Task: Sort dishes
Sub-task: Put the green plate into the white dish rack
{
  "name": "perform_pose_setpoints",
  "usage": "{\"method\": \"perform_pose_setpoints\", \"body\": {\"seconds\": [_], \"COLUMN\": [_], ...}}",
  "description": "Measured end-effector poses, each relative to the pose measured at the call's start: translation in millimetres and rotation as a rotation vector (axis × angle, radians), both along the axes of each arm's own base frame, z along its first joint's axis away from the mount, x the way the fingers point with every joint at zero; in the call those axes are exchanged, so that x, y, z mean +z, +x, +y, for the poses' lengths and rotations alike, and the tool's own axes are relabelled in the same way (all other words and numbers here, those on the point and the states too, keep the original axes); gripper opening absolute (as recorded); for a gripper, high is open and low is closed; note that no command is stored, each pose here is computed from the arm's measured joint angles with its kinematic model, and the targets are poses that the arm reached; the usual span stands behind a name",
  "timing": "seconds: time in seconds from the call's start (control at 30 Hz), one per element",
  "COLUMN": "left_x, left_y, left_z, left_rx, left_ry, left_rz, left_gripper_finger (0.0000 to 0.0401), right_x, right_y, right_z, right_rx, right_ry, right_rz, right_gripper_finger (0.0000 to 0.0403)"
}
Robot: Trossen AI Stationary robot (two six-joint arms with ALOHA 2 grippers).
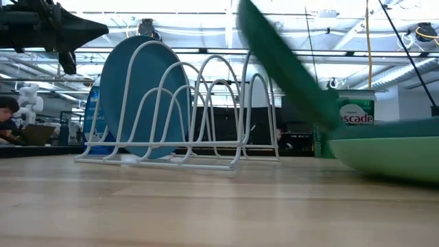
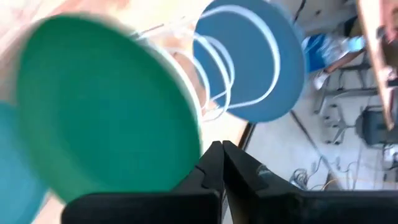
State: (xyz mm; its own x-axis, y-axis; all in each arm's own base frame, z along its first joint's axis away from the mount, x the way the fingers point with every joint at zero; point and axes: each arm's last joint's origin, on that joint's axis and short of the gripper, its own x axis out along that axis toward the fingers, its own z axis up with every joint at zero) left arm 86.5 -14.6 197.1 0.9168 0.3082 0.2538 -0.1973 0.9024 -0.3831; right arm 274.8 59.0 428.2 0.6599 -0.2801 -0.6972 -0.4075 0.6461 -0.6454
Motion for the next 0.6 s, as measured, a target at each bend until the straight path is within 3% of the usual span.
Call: {"method": "perform_pose_setpoints", "body": {"seconds": [0.27, 0.33, 0.43, 0.6], "left_x": [0.1, 0.0, 0.0, 0.1], "left_y": [0.0, 0.0, 0.0, 0.0], "left_z": [0.0, 0.0, 0.0, 0.0], "left_rx": [0.000, 0.000, -0.001, -0.001], "left_ry": [0.000, -0.002, -0.003, -0.003], "left_rz": [0.000, -0.001, -0.001, -0.001], "left_gripper_finger": [0.0000, 0.0000, 0.0000, 0.0000], "right_x": [18.6, 13.9, 1.9, -41.4], "right_y": [-4.8, -8.7, -12.5, -9.6], "right_z": [2.6, 0.2, -3.2, -4.4], "right_rx": [0.043, 0.017, -0.010, -0.127], "right_ry": [0.004, 0.026, 0.147, 0.288], "right_rz": [-0.063, -0.004, 0.111, 0.308], "right_gripper_finger": [0.0001, 0.0001, 0.0001, 0.0019]}}
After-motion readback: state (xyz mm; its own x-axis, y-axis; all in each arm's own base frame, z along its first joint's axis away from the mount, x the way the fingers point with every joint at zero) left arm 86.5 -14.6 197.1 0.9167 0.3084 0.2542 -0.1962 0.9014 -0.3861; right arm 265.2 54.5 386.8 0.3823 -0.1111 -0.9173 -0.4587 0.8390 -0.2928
